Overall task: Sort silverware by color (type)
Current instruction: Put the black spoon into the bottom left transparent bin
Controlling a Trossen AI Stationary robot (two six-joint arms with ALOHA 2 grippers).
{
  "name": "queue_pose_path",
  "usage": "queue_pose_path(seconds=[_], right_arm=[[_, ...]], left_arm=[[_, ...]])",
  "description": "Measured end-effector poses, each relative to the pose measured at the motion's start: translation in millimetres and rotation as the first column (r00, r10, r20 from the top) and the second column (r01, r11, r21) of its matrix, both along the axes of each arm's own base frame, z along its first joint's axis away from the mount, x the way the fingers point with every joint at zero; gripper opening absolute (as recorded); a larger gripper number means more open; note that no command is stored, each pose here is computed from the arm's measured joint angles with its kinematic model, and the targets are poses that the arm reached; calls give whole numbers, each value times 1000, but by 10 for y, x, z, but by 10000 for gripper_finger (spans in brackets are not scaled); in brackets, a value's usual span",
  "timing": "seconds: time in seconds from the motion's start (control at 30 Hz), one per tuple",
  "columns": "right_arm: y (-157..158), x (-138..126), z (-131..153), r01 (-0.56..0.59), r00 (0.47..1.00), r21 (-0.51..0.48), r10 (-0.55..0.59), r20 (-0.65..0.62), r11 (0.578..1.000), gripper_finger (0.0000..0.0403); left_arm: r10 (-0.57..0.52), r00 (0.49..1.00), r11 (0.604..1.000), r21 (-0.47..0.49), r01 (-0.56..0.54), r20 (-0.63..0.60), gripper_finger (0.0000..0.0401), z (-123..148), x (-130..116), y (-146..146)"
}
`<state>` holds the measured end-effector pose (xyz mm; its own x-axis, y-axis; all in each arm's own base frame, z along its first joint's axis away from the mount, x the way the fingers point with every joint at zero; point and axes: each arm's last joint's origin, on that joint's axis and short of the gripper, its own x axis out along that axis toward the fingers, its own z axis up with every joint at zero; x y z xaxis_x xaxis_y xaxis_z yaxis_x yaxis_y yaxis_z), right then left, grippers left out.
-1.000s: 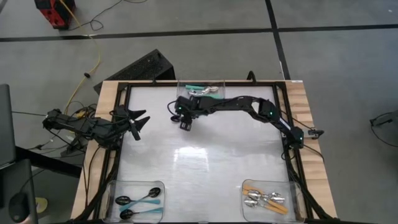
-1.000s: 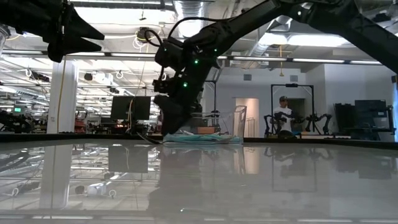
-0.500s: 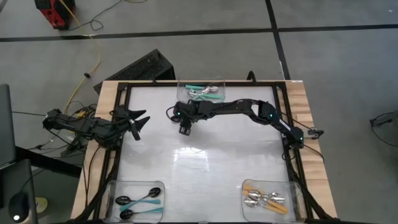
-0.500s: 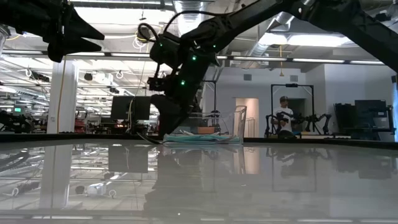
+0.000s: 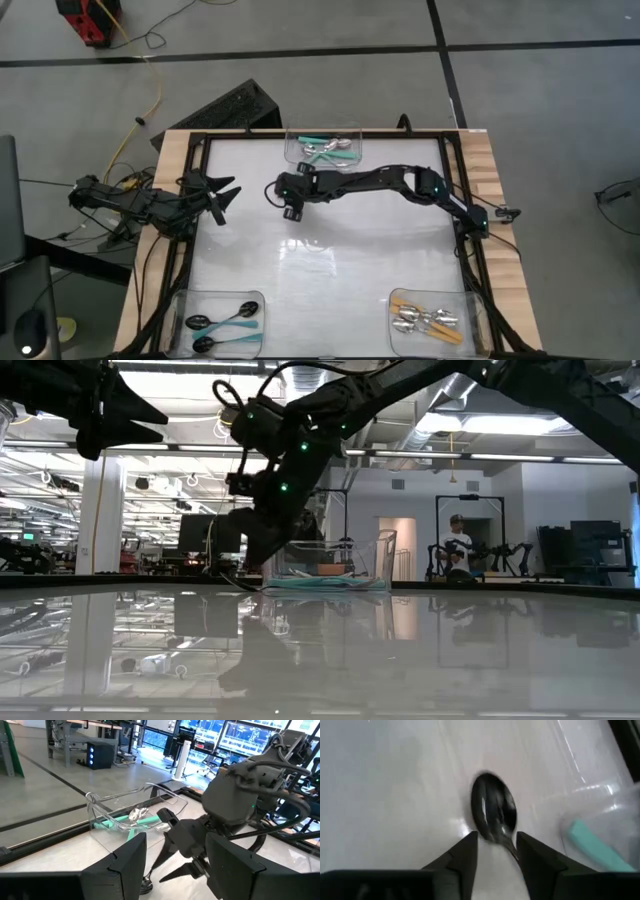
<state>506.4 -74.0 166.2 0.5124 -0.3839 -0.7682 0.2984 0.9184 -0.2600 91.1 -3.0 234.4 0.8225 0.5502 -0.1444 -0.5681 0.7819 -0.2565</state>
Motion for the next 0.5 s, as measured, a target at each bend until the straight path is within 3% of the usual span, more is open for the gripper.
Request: queue_pose_path(seconds=[0.3,0.5], right_arm=[[1,53,50,52,996,-55,-48,76,997,21],[25,131,-8,106,984,-66,-95,154,992,19]], left_arm=[[1,1000,1000,6,-1,-21,190,-19,-4,1],[26,999,1000,13,-26,-20,190,-18,-8,8]])
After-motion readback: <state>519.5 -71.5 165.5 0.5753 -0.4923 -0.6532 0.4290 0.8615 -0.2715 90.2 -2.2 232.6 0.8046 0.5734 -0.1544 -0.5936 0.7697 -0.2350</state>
